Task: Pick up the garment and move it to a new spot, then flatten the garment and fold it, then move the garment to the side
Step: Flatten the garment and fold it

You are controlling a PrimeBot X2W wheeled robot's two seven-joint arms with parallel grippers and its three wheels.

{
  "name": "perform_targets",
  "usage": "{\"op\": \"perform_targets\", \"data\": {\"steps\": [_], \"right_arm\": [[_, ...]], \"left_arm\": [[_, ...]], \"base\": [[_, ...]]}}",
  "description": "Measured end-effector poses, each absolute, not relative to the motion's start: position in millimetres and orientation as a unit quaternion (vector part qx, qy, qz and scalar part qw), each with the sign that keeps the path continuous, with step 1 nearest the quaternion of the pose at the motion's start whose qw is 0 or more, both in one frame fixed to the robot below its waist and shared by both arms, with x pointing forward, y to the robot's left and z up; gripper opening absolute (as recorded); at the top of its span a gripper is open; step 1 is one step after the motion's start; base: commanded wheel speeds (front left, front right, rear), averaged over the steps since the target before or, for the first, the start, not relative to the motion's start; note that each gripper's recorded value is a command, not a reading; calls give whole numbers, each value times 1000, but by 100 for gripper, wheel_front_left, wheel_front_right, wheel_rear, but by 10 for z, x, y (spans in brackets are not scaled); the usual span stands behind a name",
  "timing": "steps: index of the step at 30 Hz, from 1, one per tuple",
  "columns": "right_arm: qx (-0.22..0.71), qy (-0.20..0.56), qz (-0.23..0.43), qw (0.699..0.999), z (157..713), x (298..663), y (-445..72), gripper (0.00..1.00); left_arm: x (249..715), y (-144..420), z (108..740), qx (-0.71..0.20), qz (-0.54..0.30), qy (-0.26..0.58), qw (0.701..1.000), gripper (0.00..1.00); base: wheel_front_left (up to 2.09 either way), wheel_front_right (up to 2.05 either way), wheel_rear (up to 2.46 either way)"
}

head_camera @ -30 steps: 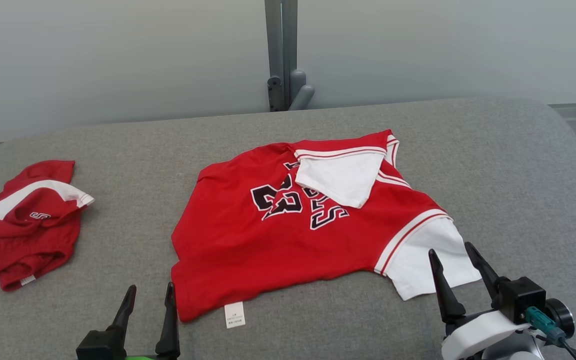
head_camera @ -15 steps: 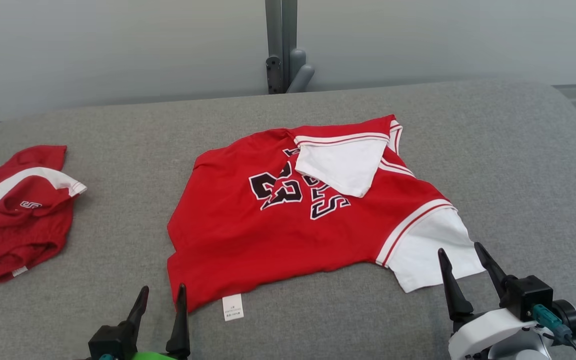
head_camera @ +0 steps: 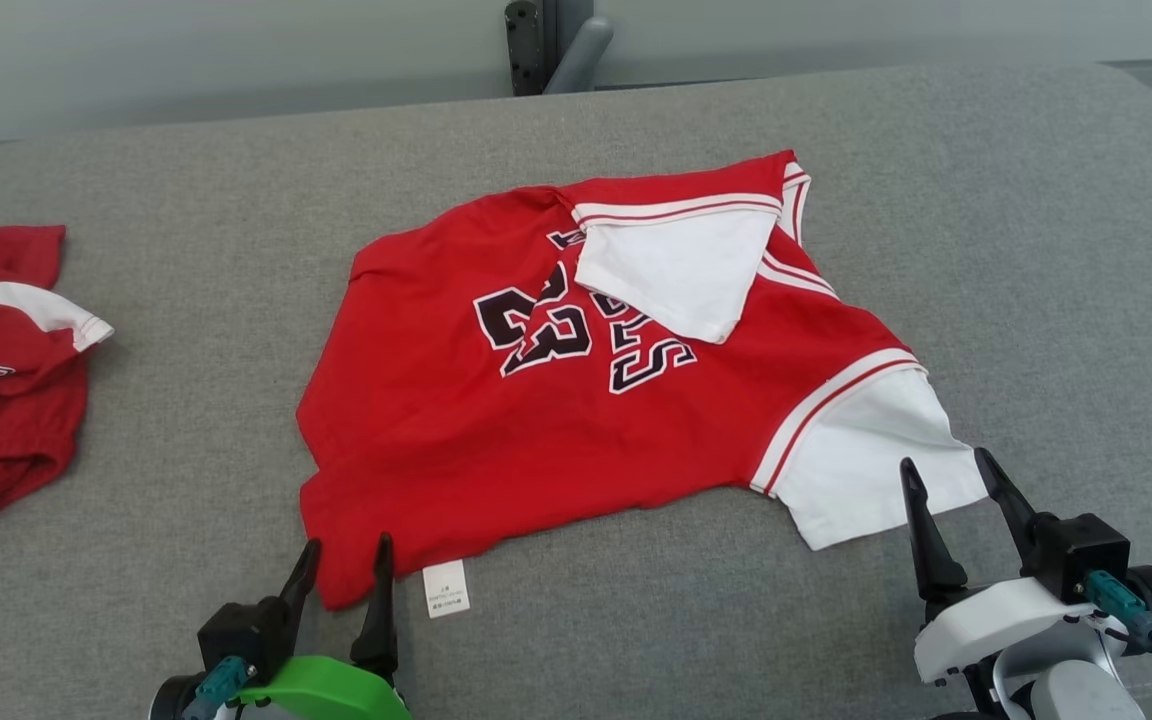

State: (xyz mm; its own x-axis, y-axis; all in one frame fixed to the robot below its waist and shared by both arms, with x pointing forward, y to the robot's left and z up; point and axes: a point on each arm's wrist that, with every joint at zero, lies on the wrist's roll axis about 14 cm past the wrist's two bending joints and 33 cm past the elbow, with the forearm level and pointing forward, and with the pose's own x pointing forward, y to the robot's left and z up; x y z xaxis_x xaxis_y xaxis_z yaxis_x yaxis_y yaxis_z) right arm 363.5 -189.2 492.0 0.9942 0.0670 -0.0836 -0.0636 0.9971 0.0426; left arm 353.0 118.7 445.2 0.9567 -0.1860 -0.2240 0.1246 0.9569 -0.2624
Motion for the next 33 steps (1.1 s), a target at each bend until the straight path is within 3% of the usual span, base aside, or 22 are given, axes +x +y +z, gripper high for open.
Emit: {"op": "perform_targets", "data": {"steps": [17, 27, 28, 30, 31, 33], "right_arm": [[25, 55, 8, 998, 4828, 3688, -2020, 100], [26, 58, 1, 998, 4807, 3693, -2068, 100], [26, 58, -1, 998, 4803, 3688, -2080, 100], [27, 63, -9, 998, 4776, 3669, -2127, 100], [27, 65, -12, 997, 4760, 3659, -2147, 100], [29, 76, -17, 997, 4698, 3629, -2172, 100]], "left_arm": [[3442, 1326, 4194, -120, -36, 164, 978, 100], [3396, 1195, 4200, -139, -59, 167, 974, 100], [3403, 1187, 4202, -140, -60, 166, 974, 80], [3433, 1169, 4224, -146, -64, 163, 974, 21], [3442, 1161, 4231, -146, -65, 162, 974, 0], [3453, 1143, 4254, -146, -70, 158, 974, 0]], "base": [[0, 0, 0], [0, 0, 0], [0, 0, 0], [0, 0, 0], [0, 0, 0], [0, 0, 0]]}}
